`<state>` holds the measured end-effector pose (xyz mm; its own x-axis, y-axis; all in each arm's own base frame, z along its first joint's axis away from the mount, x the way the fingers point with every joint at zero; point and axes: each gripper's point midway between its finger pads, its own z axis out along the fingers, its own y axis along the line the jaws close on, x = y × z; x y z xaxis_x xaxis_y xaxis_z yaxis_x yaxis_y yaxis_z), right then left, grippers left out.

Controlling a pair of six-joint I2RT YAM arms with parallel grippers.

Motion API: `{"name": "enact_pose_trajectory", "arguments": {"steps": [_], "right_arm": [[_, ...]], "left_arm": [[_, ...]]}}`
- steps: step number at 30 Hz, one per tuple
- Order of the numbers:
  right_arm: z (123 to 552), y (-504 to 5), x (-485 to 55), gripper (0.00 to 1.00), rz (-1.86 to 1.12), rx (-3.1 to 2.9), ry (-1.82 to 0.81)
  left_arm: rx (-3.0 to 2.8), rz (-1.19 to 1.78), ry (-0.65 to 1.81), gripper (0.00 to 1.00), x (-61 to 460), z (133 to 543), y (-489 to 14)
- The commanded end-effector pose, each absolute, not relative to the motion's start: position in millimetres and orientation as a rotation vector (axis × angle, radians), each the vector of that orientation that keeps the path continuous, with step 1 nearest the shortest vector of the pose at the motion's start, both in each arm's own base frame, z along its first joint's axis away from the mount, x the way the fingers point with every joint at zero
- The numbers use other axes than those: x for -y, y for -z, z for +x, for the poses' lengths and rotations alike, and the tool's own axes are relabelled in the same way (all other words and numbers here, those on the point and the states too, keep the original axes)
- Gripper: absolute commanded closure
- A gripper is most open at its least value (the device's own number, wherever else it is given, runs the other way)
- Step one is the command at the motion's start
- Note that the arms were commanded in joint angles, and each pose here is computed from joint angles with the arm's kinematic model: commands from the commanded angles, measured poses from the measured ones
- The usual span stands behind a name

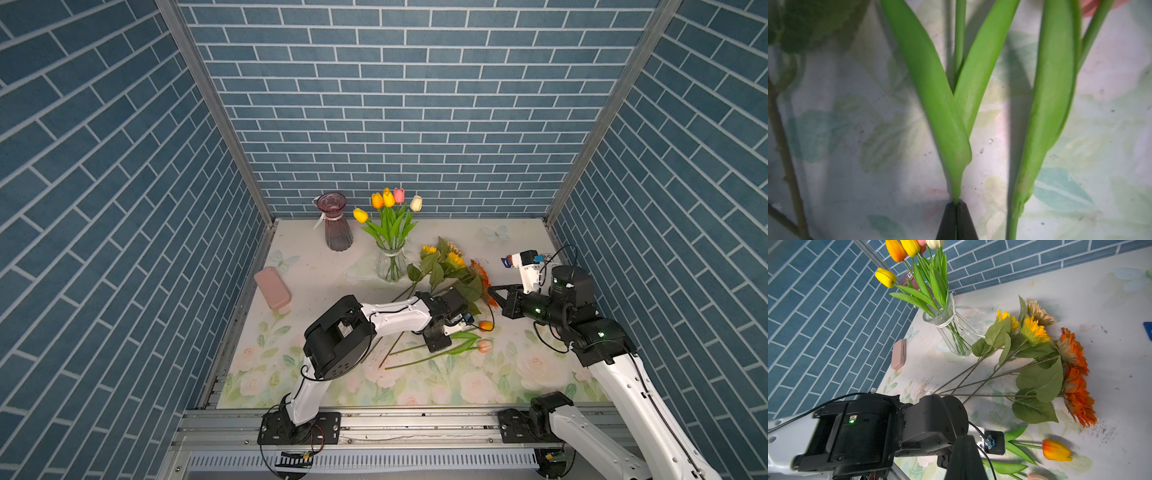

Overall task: Arrange the flowers in different vases according to their variety
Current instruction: Pick up the flower at the center of the board.

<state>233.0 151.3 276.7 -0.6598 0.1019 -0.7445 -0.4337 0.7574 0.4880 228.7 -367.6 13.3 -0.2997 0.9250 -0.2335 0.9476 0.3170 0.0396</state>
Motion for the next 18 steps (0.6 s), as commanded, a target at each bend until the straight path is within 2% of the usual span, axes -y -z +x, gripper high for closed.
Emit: {"name": "enact_pose_trajectory", "arguments": {"steps": [1, 10, 18], "right_arm": [[231.8, -292.8, -143.7, 1.0, -0.261, -2.088, -0.786], [227.4, -313.0, -132.0, 1.0, -0.22, -2.003, -0.736], [224.9, -317.3, -125.8, 1.0, -0.196, -1.969, -0.713]], "left_arm": [[-2.608, 1.711, -0.203, 1.0, 278.6, 235.8, 25.7], [-2.476, 1.423, -0.124, 1.0, 286.9, 289.9, -57.5], [-2.358, 1.345, 0.017, 1.0, 299.5, 293.5, -109.1]]}}
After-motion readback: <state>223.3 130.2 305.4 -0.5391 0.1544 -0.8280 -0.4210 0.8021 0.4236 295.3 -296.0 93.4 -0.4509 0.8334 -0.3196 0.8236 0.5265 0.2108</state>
